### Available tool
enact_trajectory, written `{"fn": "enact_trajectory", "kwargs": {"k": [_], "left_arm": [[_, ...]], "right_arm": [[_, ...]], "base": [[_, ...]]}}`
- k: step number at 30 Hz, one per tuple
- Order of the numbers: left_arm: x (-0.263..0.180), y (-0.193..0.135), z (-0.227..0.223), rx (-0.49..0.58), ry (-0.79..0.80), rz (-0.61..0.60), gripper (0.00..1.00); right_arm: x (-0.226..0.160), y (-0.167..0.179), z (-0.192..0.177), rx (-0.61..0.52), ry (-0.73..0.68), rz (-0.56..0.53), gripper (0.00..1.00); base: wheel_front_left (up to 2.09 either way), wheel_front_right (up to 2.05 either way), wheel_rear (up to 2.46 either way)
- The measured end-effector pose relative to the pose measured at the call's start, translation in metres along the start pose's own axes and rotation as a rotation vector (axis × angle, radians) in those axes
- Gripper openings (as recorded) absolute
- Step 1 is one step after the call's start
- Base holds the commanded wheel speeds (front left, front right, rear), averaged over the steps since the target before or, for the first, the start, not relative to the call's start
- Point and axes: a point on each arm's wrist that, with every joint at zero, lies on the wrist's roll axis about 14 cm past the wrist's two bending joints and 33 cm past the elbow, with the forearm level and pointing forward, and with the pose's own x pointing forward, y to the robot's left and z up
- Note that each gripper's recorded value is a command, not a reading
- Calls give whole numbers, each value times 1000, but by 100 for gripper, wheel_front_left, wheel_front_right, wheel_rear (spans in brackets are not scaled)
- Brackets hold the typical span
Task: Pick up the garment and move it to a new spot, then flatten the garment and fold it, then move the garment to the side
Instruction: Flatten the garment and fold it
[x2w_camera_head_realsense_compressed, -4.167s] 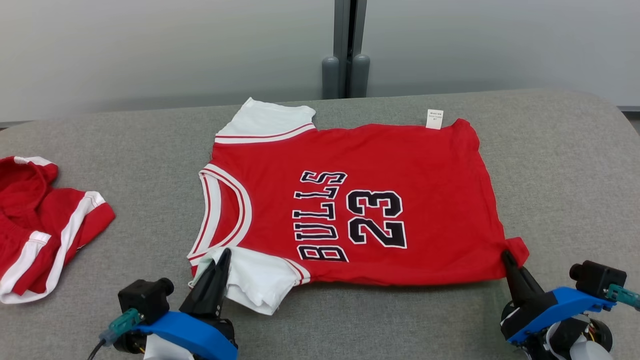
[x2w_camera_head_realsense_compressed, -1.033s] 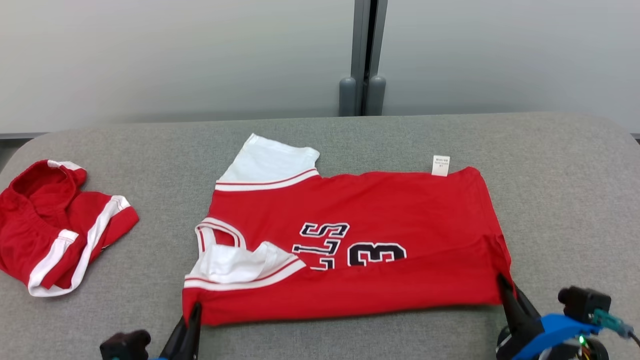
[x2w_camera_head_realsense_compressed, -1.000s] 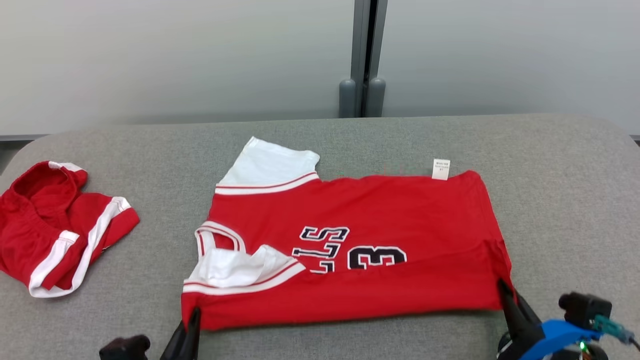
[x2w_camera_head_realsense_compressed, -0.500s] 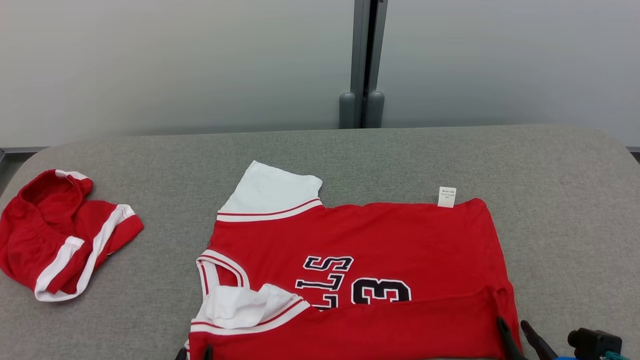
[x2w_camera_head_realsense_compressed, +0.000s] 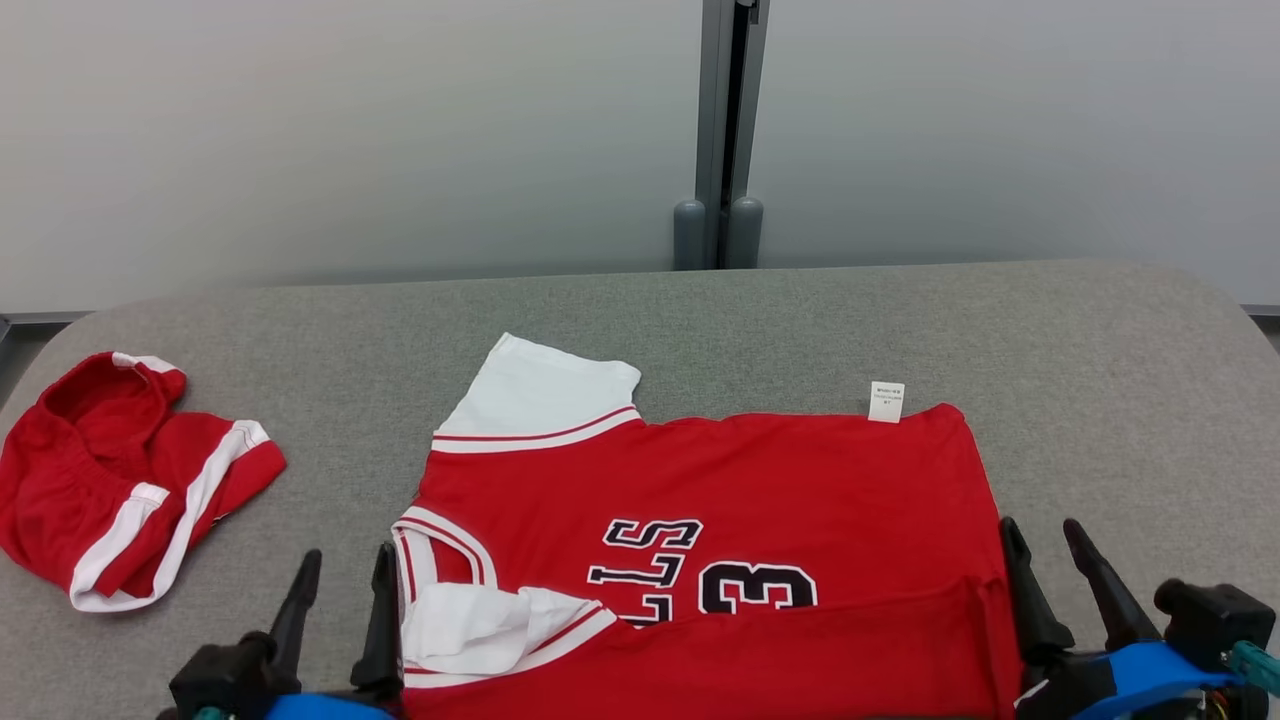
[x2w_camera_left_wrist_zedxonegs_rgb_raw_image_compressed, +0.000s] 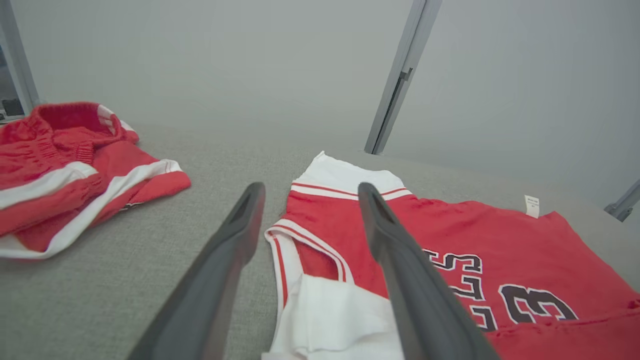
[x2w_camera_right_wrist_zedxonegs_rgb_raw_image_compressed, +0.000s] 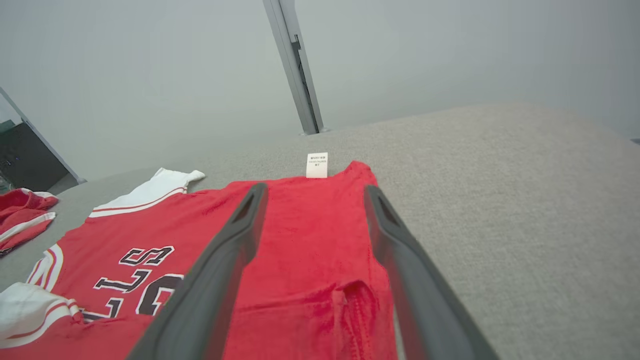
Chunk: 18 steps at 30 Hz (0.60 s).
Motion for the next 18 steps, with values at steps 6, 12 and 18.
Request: {"fn": "enact_trajectory", "kwargs": {"k": [6, 12, 18], "left_arm": [[19, 1, 41, 77, -125, 0, 100], [29, 4, 59, 138, -178, 5, 100], [37, 10, 64, 177, -187, 8, 100]], "right_arm": [[15, 21, 33, -50, -119, 53, 100], [24, 35, 51, -66, -181, 77, 100], [28, 37, 63, -79, -224, 65, 100]], "base": [[0, 0, 0], [0, 0, 0], [0, 0, 0]]}}
